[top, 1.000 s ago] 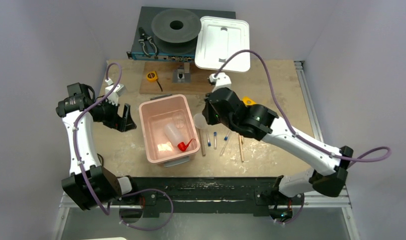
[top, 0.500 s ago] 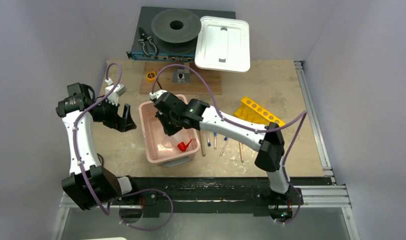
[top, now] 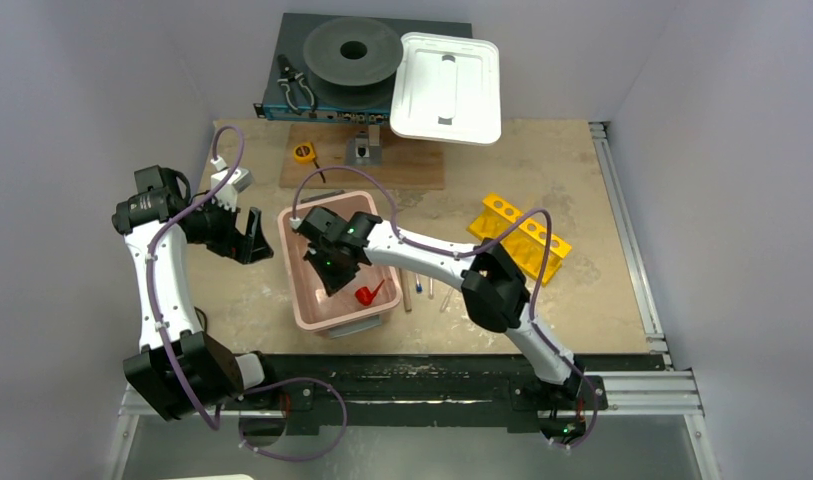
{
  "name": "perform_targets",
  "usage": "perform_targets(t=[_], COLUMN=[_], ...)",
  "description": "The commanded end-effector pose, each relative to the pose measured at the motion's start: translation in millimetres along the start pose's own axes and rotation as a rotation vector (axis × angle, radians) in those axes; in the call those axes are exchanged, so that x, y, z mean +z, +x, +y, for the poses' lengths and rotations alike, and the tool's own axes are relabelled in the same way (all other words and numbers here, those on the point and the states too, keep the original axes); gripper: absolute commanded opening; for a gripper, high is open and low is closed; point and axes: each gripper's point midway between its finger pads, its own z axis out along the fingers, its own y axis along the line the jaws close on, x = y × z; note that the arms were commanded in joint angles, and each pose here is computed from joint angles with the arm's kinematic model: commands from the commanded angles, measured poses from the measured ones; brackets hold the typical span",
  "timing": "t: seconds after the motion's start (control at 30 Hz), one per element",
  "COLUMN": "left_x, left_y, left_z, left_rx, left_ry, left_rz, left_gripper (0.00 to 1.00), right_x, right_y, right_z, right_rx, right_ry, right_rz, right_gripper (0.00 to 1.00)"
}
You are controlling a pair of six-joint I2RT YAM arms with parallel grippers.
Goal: Organize the chemistry lab equipment
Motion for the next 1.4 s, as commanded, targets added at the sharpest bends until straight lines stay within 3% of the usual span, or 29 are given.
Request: perform_targets(t=[0.0, 0.07, 0.13, 0.37, 0.6, 0.8, 1.07, 1.37], left_x=[-2, -3, -3, -1, 0, -1, -2, -1], left_y=[-4, -3, -2, -1, 0, 1, 1, 6], left_z=[-4, -4, -4, -3, -1, -1, -1, -5], left_rx=[0.037, 0.038, 0.041, 0.035, 0.033, 0.041, 0.033, 0.022], left_ry=[0.012, 0.011, 0.01, 0.017, 0.01, 0.001, 0.001, 0.004], left_rz=[-0.035, -0.031, -0.03, -0.024, -0.018, -0.014, -0.017, -0.012], left_gripper=[0.9, 0.9, 0.9, 0.9, 0.9, 0.9, 0.9, 0.9], right_x=[4, 7, 4, -49, -128, -181, -175, -91], right_y=[-27, -37, -46, -87, -107, -77, 2, 29], right_z=[-1, -2, -2, 2, -18, -79, -166, -164], right_rx=[-0.019, -0.019, -0.018, 0.005, 0.055, 0.183, 0.381, 0.393], right_ry=[-0.019, -0.009, 0.002, -0.016, 0.008, 0.134, 0.279, 0.258], right_rz=[-0.058, -0.077, -0.103, -0.245, -0.386, -0.475, -0.469, -0.346], right_gripper=[0.1, 0.28, 0.38, 0.48, 0.49, 0.44, 0.37, 0.36])
